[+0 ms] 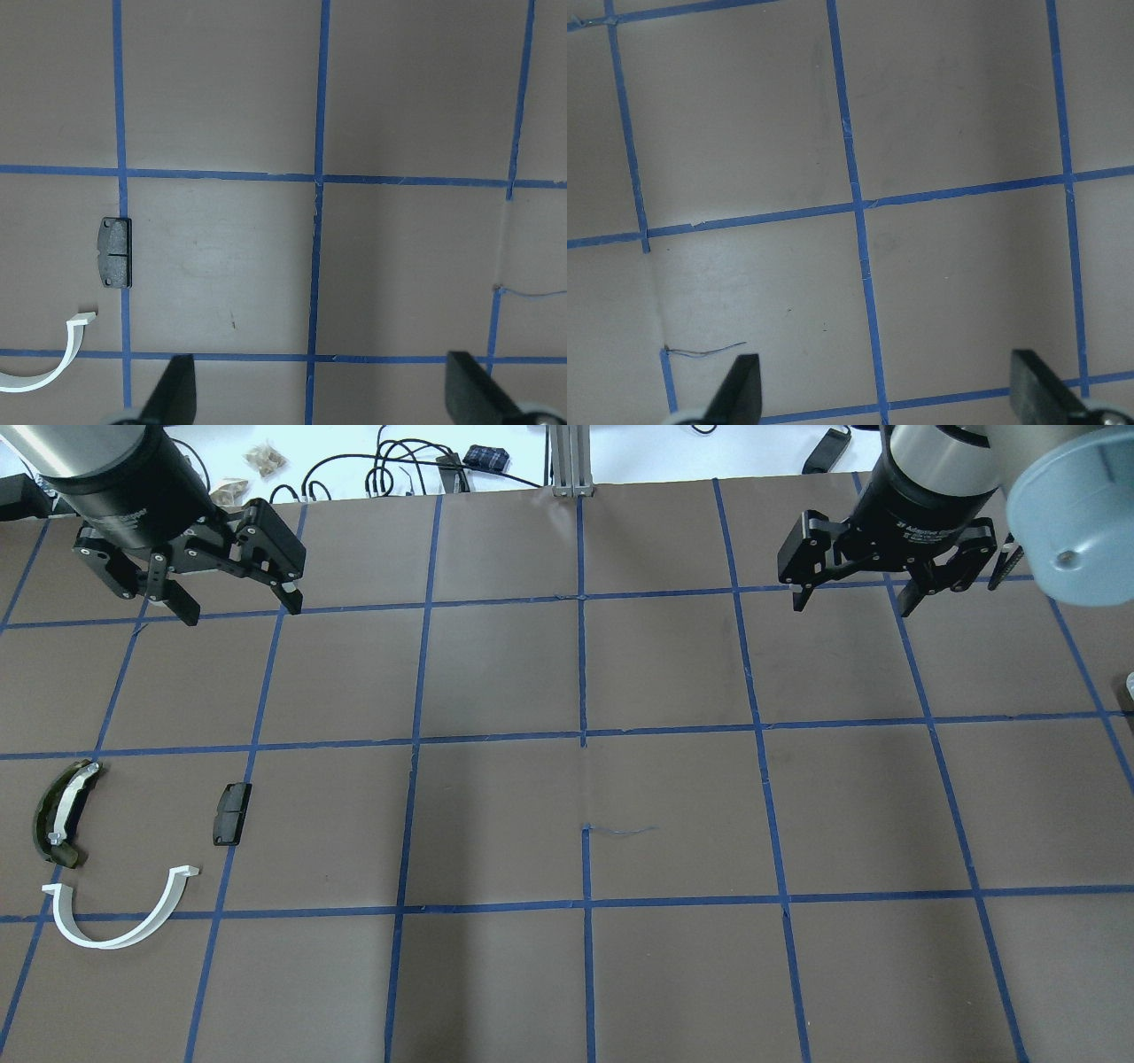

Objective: Place bearing gear from tray to pile

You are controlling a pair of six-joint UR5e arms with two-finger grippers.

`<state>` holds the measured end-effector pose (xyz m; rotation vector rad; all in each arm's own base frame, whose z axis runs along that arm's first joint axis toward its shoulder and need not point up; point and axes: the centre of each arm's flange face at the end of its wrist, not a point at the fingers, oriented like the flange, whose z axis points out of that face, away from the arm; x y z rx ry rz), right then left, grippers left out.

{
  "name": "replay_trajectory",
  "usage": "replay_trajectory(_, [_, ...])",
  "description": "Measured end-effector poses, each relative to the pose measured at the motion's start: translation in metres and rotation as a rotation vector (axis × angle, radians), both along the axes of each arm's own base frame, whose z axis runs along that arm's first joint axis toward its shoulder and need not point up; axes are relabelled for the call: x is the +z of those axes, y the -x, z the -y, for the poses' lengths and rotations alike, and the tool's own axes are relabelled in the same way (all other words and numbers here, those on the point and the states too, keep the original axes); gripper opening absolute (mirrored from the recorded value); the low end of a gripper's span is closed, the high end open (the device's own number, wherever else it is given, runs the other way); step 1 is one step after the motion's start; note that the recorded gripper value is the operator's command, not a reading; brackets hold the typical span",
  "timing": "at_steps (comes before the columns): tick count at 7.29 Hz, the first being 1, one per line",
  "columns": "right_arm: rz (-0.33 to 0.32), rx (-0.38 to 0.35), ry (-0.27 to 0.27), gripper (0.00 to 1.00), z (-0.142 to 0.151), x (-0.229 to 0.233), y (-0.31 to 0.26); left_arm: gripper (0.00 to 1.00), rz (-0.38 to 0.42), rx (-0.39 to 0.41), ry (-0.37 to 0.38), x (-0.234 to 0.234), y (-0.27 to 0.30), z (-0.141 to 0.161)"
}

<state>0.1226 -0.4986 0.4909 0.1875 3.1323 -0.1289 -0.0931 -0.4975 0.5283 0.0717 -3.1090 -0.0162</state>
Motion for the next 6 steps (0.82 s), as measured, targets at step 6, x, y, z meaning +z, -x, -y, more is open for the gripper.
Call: replay_trajectory(6, [-0.024,0.079,-0.007,1.0,0.007,-0.003,0.014,1.0,0.0,0.007,-0.006,-0.003,0.0,-0.007])
